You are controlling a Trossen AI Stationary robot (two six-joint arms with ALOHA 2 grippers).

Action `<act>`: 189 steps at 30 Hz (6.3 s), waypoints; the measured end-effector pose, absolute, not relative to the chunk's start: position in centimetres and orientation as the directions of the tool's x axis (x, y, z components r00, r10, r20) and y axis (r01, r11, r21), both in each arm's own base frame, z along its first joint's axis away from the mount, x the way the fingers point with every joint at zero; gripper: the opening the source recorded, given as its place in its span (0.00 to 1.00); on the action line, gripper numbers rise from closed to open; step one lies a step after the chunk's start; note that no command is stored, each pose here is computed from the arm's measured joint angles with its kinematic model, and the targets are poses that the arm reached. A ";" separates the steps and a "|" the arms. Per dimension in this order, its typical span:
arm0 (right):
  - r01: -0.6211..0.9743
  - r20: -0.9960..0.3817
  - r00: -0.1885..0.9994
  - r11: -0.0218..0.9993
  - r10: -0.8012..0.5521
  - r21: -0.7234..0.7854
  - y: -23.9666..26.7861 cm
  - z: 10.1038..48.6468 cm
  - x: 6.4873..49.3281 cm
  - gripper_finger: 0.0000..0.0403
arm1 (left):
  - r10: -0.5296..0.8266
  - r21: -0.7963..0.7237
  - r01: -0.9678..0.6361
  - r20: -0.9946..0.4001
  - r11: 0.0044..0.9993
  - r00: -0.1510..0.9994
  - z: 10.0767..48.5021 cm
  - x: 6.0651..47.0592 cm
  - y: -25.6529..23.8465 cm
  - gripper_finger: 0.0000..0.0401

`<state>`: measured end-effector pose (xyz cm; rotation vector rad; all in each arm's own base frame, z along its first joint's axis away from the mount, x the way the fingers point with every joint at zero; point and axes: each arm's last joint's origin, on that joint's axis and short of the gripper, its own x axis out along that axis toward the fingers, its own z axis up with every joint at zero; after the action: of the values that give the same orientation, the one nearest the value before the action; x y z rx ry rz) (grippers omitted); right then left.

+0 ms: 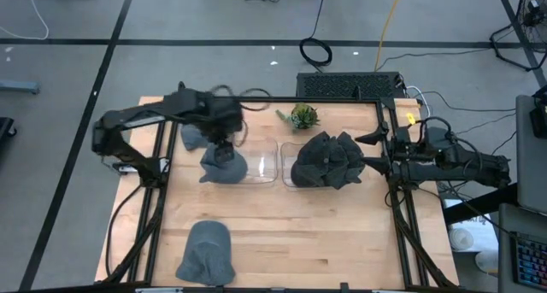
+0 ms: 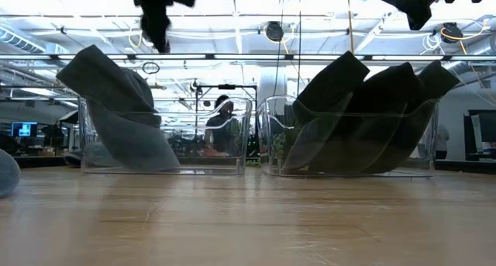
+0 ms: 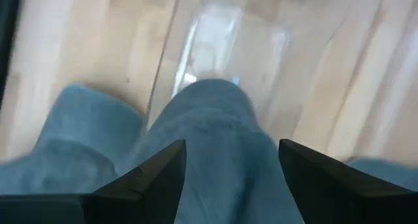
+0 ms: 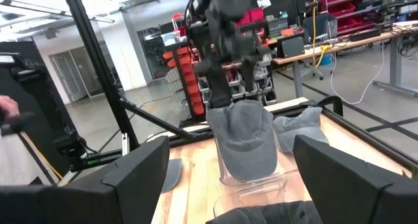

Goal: Pick & Place hat
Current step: Put the bottom gray cap into the left transparent bin

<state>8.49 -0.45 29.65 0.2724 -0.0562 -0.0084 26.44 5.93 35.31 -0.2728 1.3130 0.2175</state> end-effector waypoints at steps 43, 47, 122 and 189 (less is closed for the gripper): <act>-0.087 0.208 0.978 0.943 0.020 0.322 -0.4 31.3 9.3 0.79 | -0.363 -0.421 -0.313 -0.903 0.851 0.230 40.4 17.2 -6.0 0.64; -0.130 0.207 0.976 0.940 0.065 0.314 -0.3 31.3 9.3 0.79 | -0.305 -0.344 -0.248 -0.935 0.906 0.180 39.2 17.7 -7.4 0.64; -0.035 0.169 0.986 0.981 0.002 0.191 -0.5 30.9 9.4 0.79 | -0.283 -0.308 -0.055 -0.921 0.950 0.267 17.7 14.5 -11.9 0.64; 0.032 0.172 0.983 0.975 -0.071 0.218 -0.8 31.0 10.5 0.79 | -0.654 -0.734 0.078 -0.546 0.675 0.523 23.8 14.0 -8.9 0.02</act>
<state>10.50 -0.76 31.03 0.2161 -0.1799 -0.0524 13.99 -8.88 23.76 -0.7130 0.9253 -0.4856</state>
